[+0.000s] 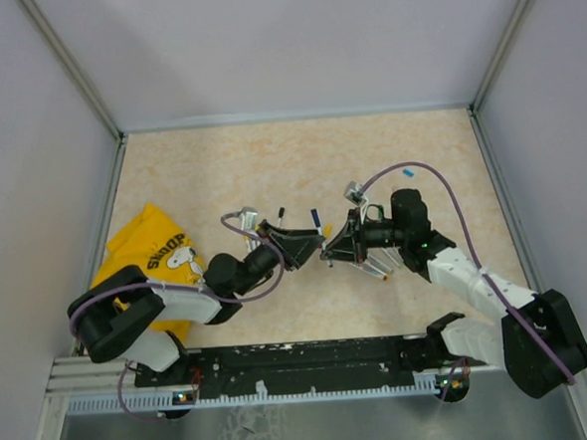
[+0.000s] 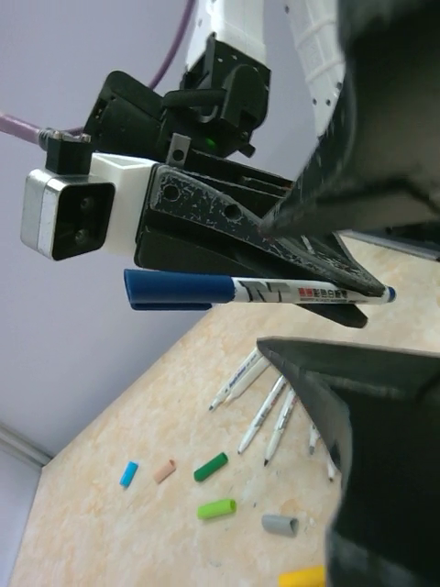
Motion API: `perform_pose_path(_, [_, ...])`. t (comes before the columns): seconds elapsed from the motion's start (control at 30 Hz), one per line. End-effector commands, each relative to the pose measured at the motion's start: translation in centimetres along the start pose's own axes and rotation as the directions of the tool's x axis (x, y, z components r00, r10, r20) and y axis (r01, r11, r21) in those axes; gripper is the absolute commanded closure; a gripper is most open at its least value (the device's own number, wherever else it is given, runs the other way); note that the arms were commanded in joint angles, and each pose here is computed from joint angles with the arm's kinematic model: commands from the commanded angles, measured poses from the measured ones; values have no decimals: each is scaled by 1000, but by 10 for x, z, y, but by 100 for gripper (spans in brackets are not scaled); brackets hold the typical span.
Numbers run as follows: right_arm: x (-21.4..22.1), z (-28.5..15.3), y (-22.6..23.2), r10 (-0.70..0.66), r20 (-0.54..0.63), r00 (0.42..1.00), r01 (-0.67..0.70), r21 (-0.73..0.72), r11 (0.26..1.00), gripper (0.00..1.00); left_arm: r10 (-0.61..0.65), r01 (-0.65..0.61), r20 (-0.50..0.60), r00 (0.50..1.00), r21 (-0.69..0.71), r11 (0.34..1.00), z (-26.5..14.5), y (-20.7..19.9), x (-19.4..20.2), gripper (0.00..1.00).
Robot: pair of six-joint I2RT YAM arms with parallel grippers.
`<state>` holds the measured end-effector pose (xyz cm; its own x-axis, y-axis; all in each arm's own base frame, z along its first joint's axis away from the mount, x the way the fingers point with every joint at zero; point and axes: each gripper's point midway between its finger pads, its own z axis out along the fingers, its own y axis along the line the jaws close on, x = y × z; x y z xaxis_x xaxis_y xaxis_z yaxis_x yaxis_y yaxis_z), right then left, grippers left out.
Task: Open the pen caps
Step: Pick up the pen from the center of the board, then open the pen cap from the pen.
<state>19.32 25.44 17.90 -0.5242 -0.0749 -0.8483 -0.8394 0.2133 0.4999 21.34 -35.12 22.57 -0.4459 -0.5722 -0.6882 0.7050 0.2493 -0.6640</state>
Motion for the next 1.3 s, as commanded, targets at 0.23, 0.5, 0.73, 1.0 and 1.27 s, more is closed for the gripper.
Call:
perform_pose_path(0.23, [-7, -11, 1, -178, -86, 980, 174, -51, 983, 100, 203, -203, 13, 979, 59, 977, -41, -23, -36, 10])
perform_pose_path(0.5, [-4, -14, -11, -227, -146, 963, 229, -2, 973, 100, 269, -269, -37, 962, 2, 963, -51, -20, -56, 1])
perform_pose_path(0.73, [-3, -16, -13, -238, -159, 958, 242, 6, 970, 100, 243, -244, -41, 969, -39, 969, -51, -20, -69, 1])
perform_pose_path(1.0, [-1, -16, -14, -242, -168, 956, 246, 7, 969, 100, 204, -206, -76, 976, -18, 978, -41, -23, -67, 1])
perform_pose_path(1.27, [1, -16, -14, -237, -174, 956, 242, 4, 970, 100, 169, -171, -70, 983, -27, 985, -36, -21, -69, 1])
